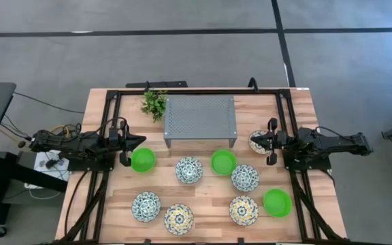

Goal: Pick & Place Mini bowls

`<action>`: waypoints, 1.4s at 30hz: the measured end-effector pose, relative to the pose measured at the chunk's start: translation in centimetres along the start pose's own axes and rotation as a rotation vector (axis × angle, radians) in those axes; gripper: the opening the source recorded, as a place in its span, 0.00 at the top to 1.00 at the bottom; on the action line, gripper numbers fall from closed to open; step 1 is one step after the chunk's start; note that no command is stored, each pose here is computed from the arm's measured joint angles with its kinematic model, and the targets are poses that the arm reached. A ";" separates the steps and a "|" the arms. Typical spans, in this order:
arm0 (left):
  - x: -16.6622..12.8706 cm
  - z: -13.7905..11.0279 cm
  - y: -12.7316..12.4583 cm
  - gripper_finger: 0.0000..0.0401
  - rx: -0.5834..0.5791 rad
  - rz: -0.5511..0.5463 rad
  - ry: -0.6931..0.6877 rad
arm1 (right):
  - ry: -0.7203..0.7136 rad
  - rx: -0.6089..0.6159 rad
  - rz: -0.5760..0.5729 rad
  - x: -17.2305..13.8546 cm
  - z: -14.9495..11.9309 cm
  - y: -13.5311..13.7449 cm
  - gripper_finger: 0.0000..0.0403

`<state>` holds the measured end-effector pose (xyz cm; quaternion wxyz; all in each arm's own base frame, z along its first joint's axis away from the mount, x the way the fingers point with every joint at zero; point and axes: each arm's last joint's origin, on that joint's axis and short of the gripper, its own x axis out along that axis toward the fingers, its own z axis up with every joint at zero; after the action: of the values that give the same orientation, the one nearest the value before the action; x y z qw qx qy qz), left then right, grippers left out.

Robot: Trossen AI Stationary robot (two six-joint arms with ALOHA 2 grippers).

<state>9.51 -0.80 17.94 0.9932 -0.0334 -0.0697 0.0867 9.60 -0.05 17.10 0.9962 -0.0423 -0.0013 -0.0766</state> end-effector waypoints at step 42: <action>5.3 5.9 -2.3 0.70 0.076 -0.019 0.048 | -0.370 -0.024 0.005 -0.7 6.5 -0.6 0.77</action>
<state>14.22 -1.78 24.67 0.9959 0.0031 -0.0430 0.0789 8.90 0.05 23.61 0.9786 -0.0674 -0.1835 -0.0649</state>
